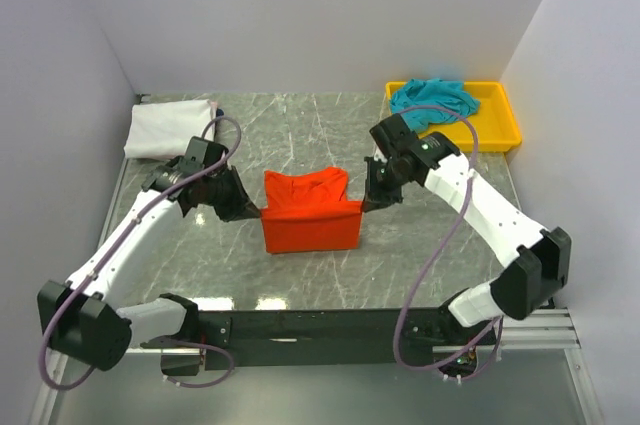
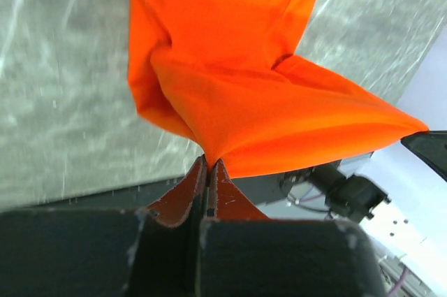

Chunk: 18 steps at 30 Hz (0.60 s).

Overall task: Fold and stack the t-shirts
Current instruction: Fold the tshirt

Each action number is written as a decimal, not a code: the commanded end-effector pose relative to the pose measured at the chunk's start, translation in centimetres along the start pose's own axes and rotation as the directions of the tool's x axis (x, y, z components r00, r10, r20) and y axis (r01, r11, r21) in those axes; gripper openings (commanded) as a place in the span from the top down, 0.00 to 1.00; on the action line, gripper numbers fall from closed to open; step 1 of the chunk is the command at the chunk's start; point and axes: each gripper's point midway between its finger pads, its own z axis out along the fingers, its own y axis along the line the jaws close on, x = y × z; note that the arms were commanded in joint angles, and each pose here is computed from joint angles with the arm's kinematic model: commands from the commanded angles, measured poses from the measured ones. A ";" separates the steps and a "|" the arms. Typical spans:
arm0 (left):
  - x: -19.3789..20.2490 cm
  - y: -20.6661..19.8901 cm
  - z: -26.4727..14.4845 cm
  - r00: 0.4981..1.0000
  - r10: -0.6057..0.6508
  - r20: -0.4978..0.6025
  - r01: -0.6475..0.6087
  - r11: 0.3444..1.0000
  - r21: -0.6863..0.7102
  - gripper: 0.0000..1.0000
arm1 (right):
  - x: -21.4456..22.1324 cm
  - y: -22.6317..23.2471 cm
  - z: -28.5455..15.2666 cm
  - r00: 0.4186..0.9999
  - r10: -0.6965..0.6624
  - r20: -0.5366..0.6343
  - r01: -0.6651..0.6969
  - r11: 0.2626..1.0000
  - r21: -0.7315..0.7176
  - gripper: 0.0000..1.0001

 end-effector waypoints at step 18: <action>-12.0 -0.9 8.7 0.995 0.080 0.055 -0.077 0.996 -0.050 1.00 | -14.5 -1.9 7.5 0.993 -0.084 0.087 0.070 0.986 0.153 1.00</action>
